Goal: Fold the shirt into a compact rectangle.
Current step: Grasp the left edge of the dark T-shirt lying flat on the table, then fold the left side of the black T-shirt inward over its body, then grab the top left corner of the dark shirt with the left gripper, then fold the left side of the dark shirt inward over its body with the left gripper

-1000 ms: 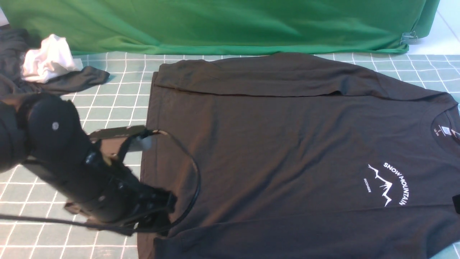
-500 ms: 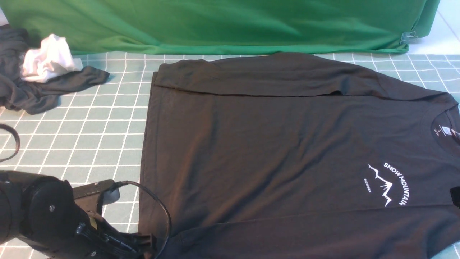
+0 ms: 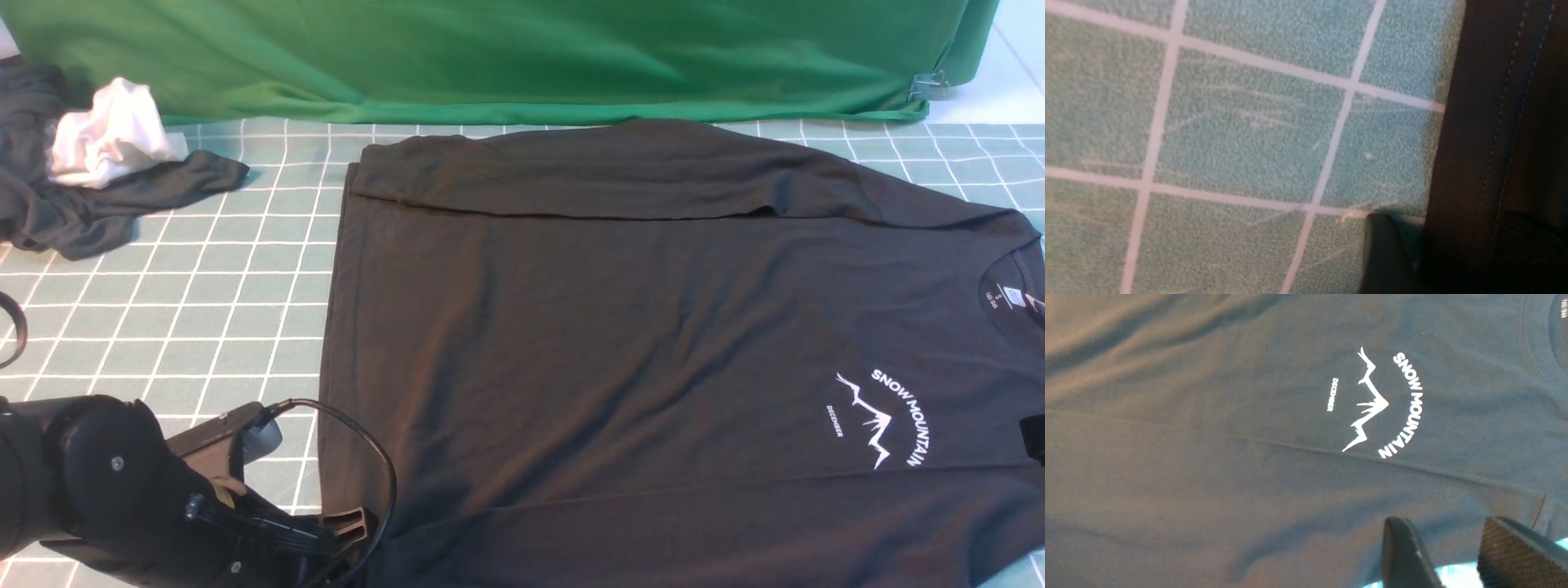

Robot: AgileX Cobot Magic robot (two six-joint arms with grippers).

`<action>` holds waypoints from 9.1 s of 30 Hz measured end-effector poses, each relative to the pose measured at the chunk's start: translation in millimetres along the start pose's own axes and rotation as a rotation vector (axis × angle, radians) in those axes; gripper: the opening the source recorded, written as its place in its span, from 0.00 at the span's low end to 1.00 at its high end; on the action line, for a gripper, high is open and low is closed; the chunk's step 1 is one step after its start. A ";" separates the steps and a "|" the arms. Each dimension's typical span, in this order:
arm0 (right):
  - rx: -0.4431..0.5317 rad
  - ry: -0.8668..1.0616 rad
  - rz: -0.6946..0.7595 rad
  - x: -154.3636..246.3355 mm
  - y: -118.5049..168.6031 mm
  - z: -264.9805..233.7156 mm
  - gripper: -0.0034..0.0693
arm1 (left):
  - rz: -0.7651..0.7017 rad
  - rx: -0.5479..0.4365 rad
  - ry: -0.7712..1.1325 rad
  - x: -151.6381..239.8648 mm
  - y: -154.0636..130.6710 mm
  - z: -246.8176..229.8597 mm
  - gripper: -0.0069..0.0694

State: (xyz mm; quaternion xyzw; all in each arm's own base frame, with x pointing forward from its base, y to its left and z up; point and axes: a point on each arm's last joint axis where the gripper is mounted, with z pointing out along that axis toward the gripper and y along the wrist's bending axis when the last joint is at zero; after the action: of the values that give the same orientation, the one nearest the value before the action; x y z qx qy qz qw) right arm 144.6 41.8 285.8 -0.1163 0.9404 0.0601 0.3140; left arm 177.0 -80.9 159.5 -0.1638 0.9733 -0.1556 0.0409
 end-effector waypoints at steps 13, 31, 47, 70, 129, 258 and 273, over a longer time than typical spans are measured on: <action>0.000 -0.011 0.000 -1.0 0.0 0.0 0.41 | 0.103 -0.030 -0.007 -0.7 2.7 0.0 0.10; 0.000 -0.011 -0.012 -1.0 0.0 0.0 0.41 | 0.207 -0.043 -0.011 -25.7 -26.2 -33.6 0.12; 0.000 -0.019 -0.012 -1.7 0.0 0.0 0.41 | 0.247 0.080 -0.012 -20.9 -32.7 -28.0 0.71; 0.000 -0.033 -0.015 -3.0 0.0 0.0 0.41 | 0.256 0.133 0.005 -24.5 -43.7 -34.5 0.10; 0.001 -0.078 -0.016 -7.1 0.0 -0.3 0.41 | -0.061 0.259 -0.281 -290.4 -96.1 -20.8 0.85; 0.008 -0.149 -0.018 -51.6 0.2 7.1 0.08 | 0.060 0.090 -0.148 -153.2 -35.7 -8.0 0.16; 0.007 -0.021 -0.038 -44.5 0.1 17.8 0.10 | 0.187 -0.060 -0.108 -135.4 -42.2 -101.7 0.70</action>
State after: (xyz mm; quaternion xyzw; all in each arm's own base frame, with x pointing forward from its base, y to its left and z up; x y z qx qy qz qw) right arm 189.3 53.2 298.5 -0.1326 0.9347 0.0523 0.3255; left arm 304.3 -44.4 273.2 -0.0815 0.9849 -0.1129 0.1029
